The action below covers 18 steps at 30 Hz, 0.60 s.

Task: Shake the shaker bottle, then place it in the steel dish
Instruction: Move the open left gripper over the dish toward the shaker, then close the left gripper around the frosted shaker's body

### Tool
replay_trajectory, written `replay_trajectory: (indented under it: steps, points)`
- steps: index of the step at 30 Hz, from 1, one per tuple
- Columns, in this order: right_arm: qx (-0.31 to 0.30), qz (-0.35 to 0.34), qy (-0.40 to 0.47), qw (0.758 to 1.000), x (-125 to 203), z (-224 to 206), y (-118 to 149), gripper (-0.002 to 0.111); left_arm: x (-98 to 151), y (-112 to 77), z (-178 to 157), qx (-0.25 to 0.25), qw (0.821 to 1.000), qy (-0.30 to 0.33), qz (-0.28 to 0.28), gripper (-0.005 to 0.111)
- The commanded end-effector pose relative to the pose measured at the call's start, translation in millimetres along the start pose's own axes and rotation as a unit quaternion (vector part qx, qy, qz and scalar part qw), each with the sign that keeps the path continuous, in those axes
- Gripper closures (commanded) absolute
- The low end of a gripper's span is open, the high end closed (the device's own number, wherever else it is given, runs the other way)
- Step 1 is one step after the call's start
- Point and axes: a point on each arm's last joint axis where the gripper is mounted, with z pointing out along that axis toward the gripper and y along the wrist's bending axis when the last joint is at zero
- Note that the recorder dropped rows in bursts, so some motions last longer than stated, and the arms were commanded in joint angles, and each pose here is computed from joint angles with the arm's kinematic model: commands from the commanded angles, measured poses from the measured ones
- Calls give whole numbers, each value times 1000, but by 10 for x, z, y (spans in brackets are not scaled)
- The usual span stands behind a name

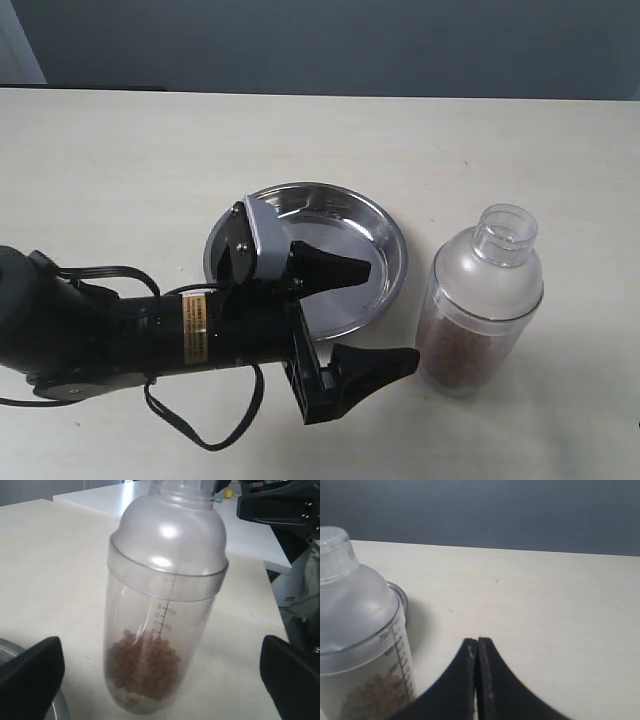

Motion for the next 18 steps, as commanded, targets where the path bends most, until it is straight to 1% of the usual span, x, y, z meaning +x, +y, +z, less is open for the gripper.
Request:
replay_trajectory:
  steps: [1, 6, 13, 18]
  points:
    - [1, -4, -6, 1000, -6, -2, -2, 109, -29, 65, 104, -6, 1000, -16, 23, 2]
    - [1, -4, -6, 1000, -6, -2, -2, 109, -86, 107, 197, 4, 999, -26, 44, 2]
    - [1, -4, -6, 1000, -6, -2, -2, 109, -27, 69, 359, 27, 998, -21, 48, 2]
    - [1, -4, -6, 1000, -6, -2, -2, 109, 42, 41, 521, 32, 998, -21, 42, 2]
